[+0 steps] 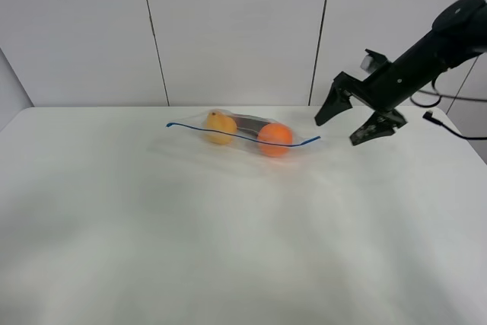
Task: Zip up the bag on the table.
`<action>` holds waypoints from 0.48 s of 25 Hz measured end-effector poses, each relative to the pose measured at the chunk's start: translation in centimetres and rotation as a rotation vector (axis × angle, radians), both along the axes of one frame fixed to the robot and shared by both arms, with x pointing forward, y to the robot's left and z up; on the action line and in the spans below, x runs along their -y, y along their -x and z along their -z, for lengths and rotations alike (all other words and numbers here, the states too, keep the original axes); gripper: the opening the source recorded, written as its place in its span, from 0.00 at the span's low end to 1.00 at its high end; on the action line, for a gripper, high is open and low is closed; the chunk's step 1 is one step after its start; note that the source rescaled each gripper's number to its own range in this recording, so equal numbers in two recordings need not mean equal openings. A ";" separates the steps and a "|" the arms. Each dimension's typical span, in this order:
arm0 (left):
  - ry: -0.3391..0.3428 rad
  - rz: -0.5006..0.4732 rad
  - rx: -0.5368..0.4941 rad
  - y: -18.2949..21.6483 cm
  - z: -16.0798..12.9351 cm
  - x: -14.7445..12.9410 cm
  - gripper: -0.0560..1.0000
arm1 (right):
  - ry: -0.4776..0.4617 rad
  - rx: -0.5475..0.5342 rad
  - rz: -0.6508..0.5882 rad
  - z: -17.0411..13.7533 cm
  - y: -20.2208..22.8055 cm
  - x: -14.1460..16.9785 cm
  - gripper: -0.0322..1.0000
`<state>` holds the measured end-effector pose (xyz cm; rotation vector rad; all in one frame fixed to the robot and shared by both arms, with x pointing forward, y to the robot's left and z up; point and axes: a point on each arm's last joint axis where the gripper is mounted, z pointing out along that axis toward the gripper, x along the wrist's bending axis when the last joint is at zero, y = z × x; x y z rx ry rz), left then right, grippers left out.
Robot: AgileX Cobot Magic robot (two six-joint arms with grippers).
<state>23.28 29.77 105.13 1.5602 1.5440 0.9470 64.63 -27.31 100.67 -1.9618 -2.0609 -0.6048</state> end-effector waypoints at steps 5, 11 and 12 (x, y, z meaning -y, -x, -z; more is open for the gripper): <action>0.000 0.000 0.000 0.0 0.0 0.0 1.00 | 0.390 0.012 0.025 -1.4 0.6 3.5 1.00; 0.000 0.000 -0.002 0.0 0.0 0.0 1.00 | 0.448 -0.001 0.061 -2.0 2.1 4.3 1.00; 0.000 0.000 -0.002 0.0 0.0 0.0 1.00 | 0.444 -0.007 0.061 -2.1 2.7 4.3 1.00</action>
